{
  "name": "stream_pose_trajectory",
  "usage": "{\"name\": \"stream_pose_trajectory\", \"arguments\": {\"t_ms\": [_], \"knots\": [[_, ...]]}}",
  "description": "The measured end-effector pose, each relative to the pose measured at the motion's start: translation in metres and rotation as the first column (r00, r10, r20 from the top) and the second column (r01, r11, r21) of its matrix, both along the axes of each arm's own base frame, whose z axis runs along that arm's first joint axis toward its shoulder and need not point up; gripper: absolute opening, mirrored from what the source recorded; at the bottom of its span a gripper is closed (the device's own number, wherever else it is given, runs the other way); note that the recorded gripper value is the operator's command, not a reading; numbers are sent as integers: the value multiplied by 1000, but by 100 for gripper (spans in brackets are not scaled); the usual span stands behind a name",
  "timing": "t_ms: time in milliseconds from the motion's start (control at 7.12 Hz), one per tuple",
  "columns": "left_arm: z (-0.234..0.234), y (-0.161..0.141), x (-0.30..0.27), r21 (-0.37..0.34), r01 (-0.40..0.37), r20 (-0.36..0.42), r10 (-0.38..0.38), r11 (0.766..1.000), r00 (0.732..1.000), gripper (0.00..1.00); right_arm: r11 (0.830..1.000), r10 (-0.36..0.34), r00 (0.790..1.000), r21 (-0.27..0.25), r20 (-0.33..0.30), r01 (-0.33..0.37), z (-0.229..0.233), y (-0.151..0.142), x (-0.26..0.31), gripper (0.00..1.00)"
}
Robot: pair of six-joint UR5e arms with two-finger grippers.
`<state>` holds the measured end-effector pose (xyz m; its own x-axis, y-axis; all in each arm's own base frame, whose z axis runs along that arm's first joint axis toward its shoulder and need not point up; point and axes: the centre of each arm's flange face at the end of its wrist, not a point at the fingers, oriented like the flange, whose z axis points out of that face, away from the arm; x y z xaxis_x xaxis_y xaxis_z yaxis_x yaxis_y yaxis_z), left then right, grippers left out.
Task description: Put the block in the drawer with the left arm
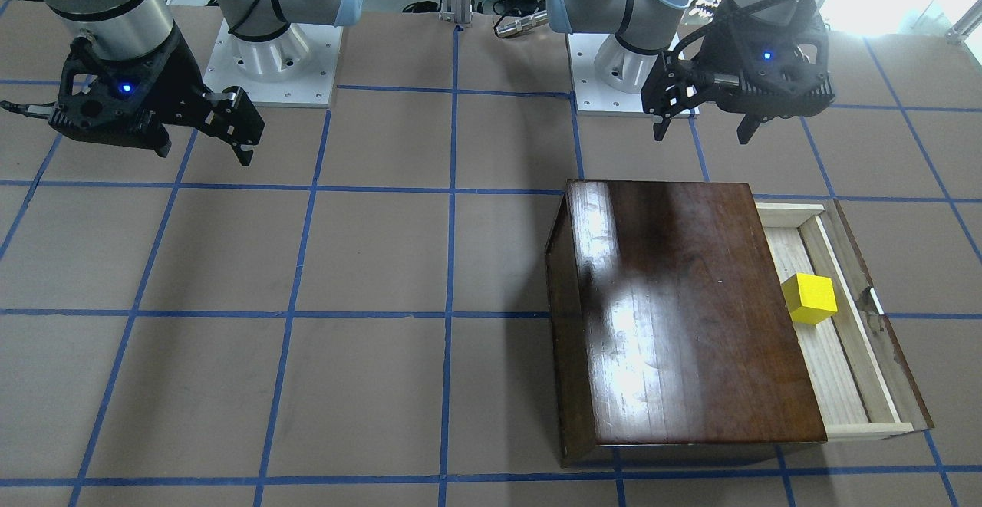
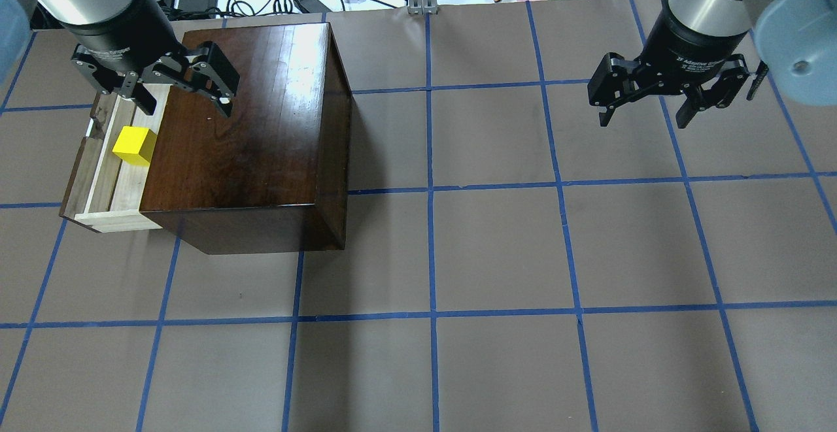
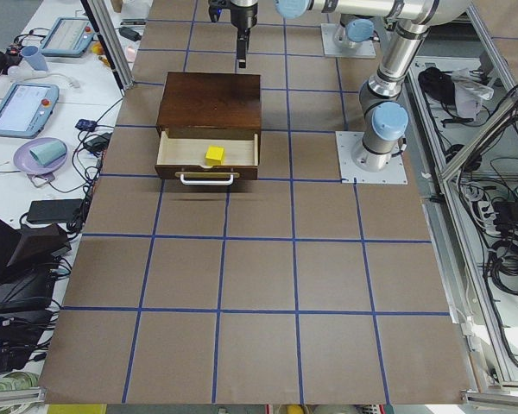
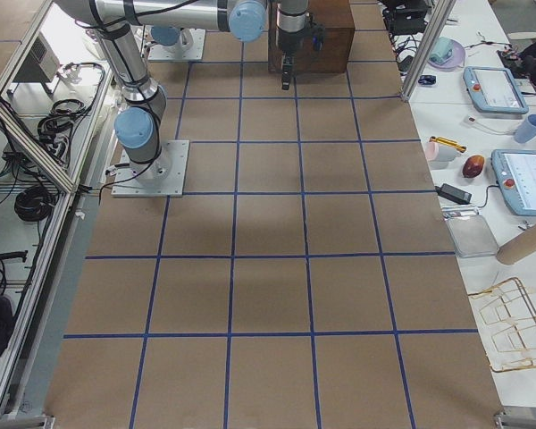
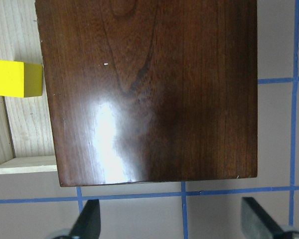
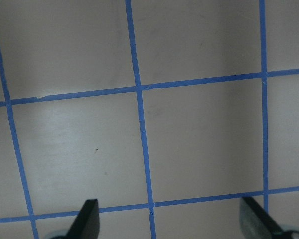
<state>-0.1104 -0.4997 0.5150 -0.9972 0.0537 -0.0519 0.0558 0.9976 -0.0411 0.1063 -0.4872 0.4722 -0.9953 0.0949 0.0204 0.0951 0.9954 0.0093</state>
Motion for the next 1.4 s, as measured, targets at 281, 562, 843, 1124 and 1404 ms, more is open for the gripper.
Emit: {"name": "stream_pose_trajectory", "arguments": {"t_ms": [281,562,843,1124,1404], "knots": [[-8,-13,-3,-9,-19,2,19,1000,1000,100,1000,0,1000,0,0,0,0,0,0,100],[-11,-17,-4,-11,-38,1,38,999,999,100,1000,0,1000,0,0,0,0,0,0,100],[-14,-16,-10,-9,-35,0,35,999,999,100,1000,0,1000,0,0,0,0,0,0,100],[-15,-13,-19,-9,-20,-1,20,1000,1000,100,1000,0,1000,0,0,0,0,0,0,100],[-14,-12,-21,-10,-15,0,15,1000,1000,100,1000,0,1000,0,0,0,0,0,0,100]]}}
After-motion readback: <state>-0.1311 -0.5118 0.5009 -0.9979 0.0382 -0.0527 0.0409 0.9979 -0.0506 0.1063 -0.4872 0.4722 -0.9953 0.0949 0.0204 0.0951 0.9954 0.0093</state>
